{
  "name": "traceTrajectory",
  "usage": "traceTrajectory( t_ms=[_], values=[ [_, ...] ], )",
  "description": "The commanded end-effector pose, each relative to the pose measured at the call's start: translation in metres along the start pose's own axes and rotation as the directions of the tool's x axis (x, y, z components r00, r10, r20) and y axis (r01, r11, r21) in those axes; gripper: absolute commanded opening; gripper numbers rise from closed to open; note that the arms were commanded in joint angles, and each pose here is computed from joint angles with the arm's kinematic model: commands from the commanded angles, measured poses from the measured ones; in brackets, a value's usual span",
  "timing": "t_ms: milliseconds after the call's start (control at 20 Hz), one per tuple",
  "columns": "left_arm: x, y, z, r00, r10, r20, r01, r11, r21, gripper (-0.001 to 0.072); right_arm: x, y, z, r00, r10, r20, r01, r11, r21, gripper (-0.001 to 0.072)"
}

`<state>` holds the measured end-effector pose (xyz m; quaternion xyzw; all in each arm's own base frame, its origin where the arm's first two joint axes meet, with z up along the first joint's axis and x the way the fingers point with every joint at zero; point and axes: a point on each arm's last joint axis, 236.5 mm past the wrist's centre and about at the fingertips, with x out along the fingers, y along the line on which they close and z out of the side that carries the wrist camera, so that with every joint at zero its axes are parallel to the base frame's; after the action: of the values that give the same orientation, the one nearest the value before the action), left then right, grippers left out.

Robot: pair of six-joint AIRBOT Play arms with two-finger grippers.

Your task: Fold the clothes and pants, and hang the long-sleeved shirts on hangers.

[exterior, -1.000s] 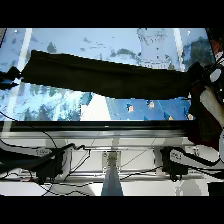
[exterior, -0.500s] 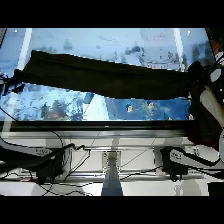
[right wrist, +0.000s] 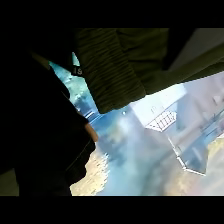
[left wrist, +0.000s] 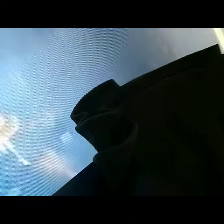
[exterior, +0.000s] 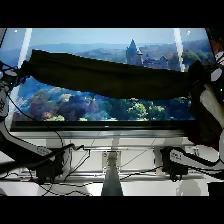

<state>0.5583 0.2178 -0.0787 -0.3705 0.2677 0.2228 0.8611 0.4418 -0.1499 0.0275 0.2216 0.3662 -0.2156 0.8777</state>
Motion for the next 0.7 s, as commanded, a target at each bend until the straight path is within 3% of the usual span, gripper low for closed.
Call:
traceTrajectory(
  t_ms=[0,100,300,500,650],
  values=[
    [-0.026,-0.022,0.029,0.999,-0.008,0.043,-0.002,0.973,0.232,0.0014,-0.008,0.007,-0.001,1.0,0.001,-0.03,-0.005,0.992,-0.124,0.0325],
    [-0.063,-0.036,0.047,0.999,0.014,0.047,-0.033,0.9,0.434,0.0015,-0.018,0.026,0.006,0.999,0.023,-0.032,-0.03,0.975,-0.221,0.0075],
    [-0.148,-0.054,0.08,0.994,0.072,0.085,-0.109,0.774,0.624,0.0015,-0.045,0.107,0.027,0.983,0.181,0.043,-0.16,0.941,-0.297,0.003],
    [-0.227,-0.078,0.095,0.992,0.05,0.117,-0.114,0.762,0.637,0.0016,-0.069,0.222,-0.006,0.916,0.401,-0.02,-0.389,0.876,-0.284,0.0029],
    [-0.274,-0.086,0.093,0.992,0.048,0.113,-0.109,0.761,0.64,0.0016,-0.087,0.316,-0.068,0.828,0.542,-0.144,-0.559,0.777,-0.289,0.0029]
  ],
)
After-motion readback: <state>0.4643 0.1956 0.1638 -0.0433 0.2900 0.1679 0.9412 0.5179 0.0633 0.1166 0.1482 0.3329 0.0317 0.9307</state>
